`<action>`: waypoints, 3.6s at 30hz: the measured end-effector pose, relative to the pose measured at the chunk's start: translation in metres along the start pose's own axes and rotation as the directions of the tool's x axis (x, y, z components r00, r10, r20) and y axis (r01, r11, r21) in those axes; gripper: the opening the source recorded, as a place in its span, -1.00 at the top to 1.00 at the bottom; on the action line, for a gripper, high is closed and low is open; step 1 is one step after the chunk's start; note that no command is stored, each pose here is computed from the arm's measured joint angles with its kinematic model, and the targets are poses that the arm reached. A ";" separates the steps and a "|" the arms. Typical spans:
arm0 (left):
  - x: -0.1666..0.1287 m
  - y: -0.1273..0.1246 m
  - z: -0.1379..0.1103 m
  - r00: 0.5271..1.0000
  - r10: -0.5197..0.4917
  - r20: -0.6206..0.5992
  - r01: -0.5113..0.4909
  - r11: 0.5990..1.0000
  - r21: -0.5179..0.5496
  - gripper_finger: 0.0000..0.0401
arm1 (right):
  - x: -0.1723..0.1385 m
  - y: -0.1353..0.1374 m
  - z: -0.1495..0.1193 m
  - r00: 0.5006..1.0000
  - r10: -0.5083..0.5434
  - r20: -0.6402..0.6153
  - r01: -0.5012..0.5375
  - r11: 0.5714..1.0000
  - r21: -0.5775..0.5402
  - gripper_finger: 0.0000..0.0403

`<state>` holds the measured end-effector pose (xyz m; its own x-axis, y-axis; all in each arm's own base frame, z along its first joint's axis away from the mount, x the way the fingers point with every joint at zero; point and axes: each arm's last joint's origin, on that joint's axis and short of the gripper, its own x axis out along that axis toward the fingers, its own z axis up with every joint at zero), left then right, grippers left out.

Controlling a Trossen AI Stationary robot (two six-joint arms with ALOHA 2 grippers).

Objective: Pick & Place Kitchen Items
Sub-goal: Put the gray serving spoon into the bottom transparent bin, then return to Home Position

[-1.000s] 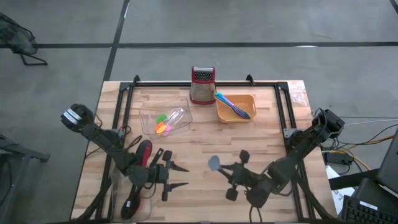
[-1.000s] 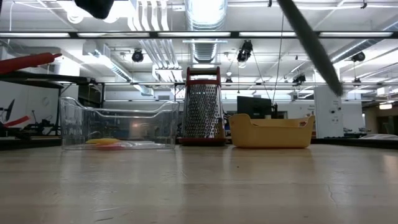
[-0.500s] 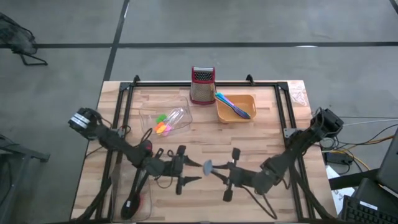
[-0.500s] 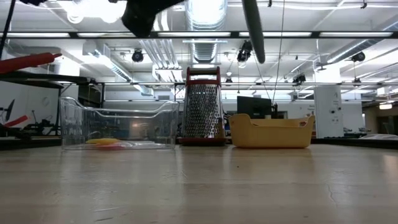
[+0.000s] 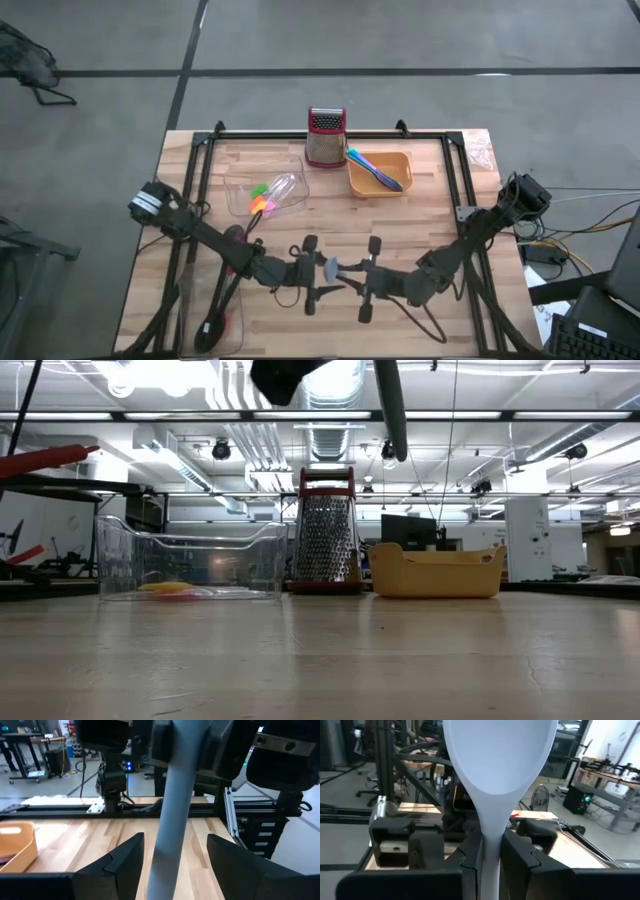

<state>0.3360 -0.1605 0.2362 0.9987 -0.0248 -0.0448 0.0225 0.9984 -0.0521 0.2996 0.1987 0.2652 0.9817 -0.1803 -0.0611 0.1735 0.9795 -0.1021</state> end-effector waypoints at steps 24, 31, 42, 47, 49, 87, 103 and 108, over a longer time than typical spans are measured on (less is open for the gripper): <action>0.006 -0.006 0.004 0.997 -0.070 -0.021 0.071 0.993 0.091 0.70 | 0.000 0.001 -0.003 0.998 0.069 -0.006 -0.069 0.998 0.003 0.75; -0.001 -0.004 0.011 0.993 -0.083 -0.079 0.089 0.993 0.077 0.70 | -0.001 0.002 -0.003 0.997 0.074 -0.006 -0.074 0.997 0.016 0.56; -0.068 -0.002 0.059 0.961 -0.129 -0.245 0.104 0.988 -0.113 0.68 | -0.013 0.014 -0.006 0.993 0.116 -0.029 -0.118 0.989 -0.087 0.05; -0.117 0.002 0.077 0.907 -0.213 -0.364 0.108 0.951 -0.289 0.68 | -0.014 0.014 -0.011 0.991 0.116 -0.070 -0.121 0.989 -0.080 -0.03; -0.137 0.001 0.081 0.884 -0.230 -0.408 0.101 0.944 -0.314 0.68 | -0.013 0.014 -0.013 0.990 0.113 -0.084 -0.120 0.989 -0.082 -0.05; -0.255 -0.049 -0.039 0.562 0.124 -0.818 -0.583 0.761 -0.285 0.55 | -0.006 0.004 -0.023 0.990 0.077 -0.117 -0.088 0.991 -0.099 0.34; -0.247 -0.048 -0.011 0.852 0.181 -0.490 -0.354 0.891 -0.285 0.02 | -0.004 -0.004 -0.036 0.988 0.057 -0.147 -0.067 0.995 -0.069 0.55; -0.233 -0.044 -0.007 0.916 0.275 -0.292 -0.336 0.923 -0.188 0.12 | 0.005 -0.013 -0.040 0.982 0.089 -0.167 -0.091 0.996 -0.006 0.71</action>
<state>0.1016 -0.1987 0.2421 0.9077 0.2365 -0.3466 -0.3238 0.9201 -0.2203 0.2986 0.1815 0.2262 0.9663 -0.1051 -0.2349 0.0829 0.9913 -0.1025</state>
